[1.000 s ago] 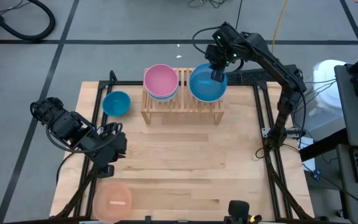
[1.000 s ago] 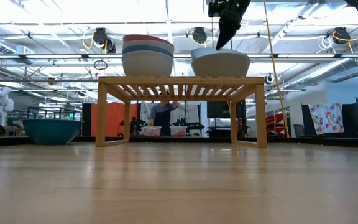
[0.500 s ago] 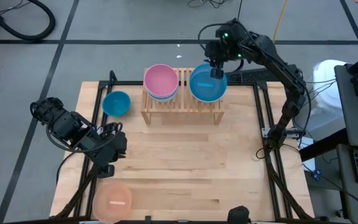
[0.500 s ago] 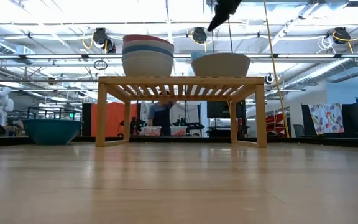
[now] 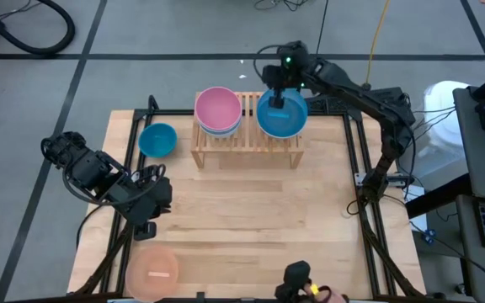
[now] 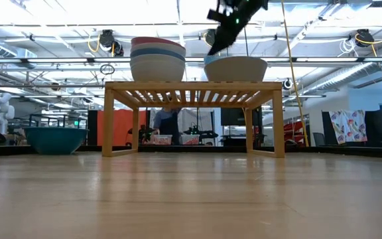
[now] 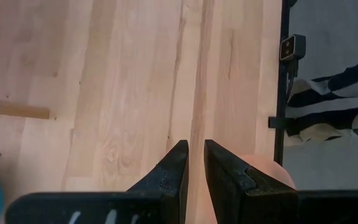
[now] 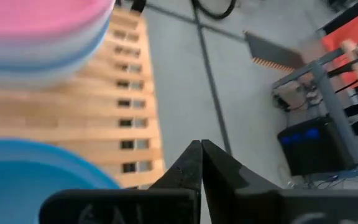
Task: Place and stack bowls onto a shelf
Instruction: Stack the large blue bowl on top of the large gray bowl on the shelf, then stack the large orange bowl on top of the large blue bowl on the shelf
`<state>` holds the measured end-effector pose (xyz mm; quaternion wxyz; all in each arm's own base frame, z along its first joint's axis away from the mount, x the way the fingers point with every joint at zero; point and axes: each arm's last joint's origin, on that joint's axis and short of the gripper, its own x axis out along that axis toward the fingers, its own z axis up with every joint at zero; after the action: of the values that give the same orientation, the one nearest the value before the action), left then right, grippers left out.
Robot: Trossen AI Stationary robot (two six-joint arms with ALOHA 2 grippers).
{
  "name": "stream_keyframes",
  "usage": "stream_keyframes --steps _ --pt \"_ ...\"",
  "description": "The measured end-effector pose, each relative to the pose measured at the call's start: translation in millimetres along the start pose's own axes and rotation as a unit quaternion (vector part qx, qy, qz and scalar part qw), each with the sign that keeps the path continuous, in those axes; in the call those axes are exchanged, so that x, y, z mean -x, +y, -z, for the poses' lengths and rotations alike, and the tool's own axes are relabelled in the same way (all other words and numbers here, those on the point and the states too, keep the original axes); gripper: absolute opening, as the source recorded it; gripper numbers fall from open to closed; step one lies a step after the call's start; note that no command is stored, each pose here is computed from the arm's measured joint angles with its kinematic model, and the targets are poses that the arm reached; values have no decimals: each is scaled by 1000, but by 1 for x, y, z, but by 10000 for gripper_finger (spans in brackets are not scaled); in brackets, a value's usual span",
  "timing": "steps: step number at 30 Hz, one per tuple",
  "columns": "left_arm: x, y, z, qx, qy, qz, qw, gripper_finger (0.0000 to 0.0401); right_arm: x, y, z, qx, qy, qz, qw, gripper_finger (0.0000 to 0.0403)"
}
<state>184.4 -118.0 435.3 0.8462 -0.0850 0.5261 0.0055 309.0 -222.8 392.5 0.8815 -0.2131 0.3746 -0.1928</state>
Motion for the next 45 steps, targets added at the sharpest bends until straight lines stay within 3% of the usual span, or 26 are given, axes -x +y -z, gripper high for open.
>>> stream_keyframes --steps 4,7,13,18,23,28,35,45 --pt "0 0 0 3 0 0 1000 56 -19 13 16 12 29 -12 999 0" --pt "0 0 0 3 0 0 1000 56 -17 15 14 32 45 10 998 0" --pt "-2 -1 1 43 10 5 999 56 40 5 -15 45 -24 61 997 0" --pt "-20 -8 12 93 98 37 990 56 104 2 -24 29 -86 96 991 0" --pt "-47 -19 34 76 201 43 976 56 157 4 -25 10 -141 118 983 0" --pt "-78 -27 56 46 235 17 971 56 196 8 -22 -1 -182 131 974 0" --pt "-120 -36 77 39 230 24 972 56 228 12 -18 -20 -219 137 966 0" --pt "-141 -38 88 40 221 26 974 56 241 13 -14 -42 -234 138 961 0"
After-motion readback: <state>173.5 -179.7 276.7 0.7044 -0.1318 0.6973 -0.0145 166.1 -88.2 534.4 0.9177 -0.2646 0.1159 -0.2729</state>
